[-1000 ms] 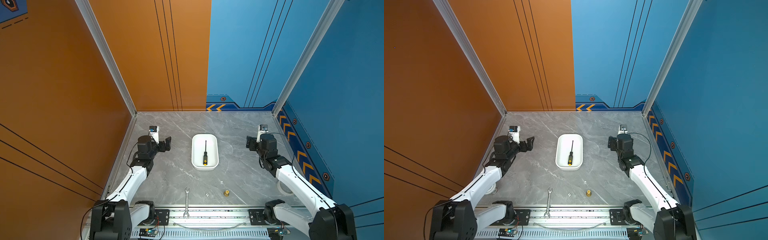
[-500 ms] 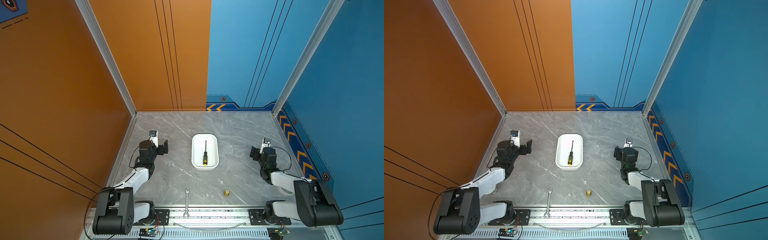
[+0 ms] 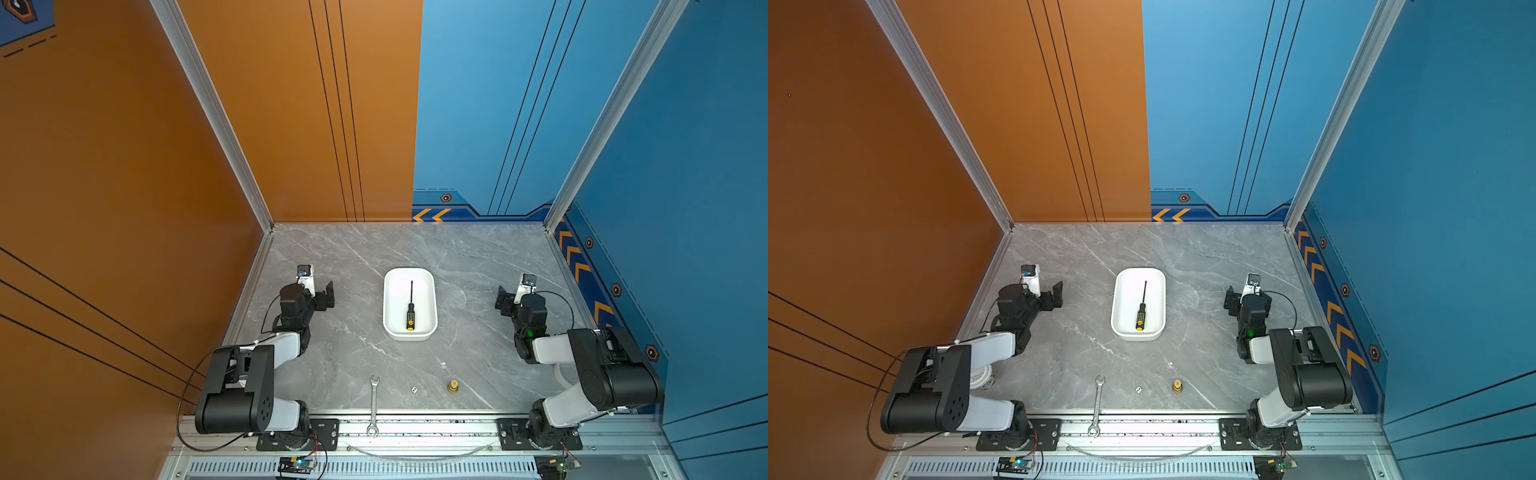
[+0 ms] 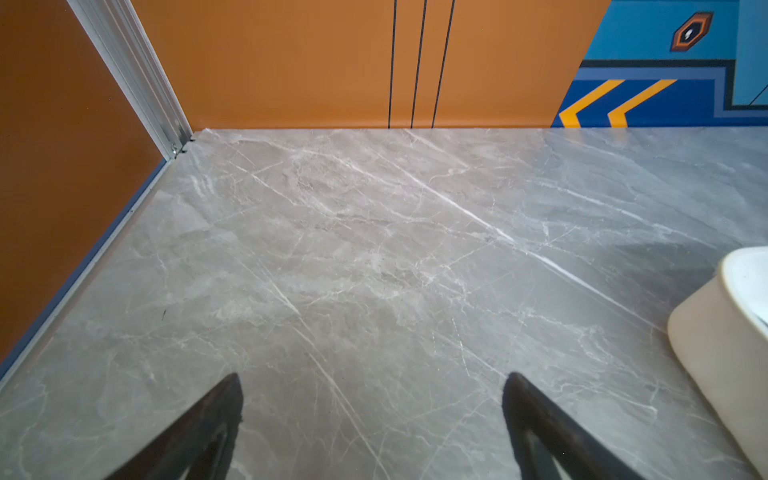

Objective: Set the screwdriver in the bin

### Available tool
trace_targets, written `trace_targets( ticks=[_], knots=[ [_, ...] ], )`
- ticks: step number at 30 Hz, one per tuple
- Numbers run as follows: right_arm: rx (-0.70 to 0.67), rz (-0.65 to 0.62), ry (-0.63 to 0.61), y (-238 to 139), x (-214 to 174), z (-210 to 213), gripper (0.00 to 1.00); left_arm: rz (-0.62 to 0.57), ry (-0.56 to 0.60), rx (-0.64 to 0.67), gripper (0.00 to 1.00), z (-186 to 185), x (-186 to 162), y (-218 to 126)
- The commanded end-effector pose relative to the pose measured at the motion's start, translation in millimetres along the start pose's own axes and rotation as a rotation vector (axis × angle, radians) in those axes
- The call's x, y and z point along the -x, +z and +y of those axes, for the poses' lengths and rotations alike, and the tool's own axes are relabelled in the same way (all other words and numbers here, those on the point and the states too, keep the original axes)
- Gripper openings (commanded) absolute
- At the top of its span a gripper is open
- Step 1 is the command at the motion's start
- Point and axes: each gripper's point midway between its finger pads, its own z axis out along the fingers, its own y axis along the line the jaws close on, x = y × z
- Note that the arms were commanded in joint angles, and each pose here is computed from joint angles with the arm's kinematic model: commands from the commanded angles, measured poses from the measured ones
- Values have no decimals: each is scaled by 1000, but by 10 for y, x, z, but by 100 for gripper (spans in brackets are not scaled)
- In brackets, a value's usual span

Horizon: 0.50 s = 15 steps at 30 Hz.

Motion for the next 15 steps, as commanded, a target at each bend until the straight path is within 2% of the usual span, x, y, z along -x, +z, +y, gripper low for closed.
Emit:
trace_targets(
  ticks=[1, 12, 15],
  knots=[
    [-2, -7, -10, 46, 75, -1, 92, -27, -5, -9, 98, -3, -12, 37],
    [6, -1, -4, 61, 79, -1, 99, 7, 20, 45, 98, 6, -124, 115],
    [6, -1, -3, 62, 79, -4, 100, -34, 16, 71, 98, 44, -142, 96]
  ],
)
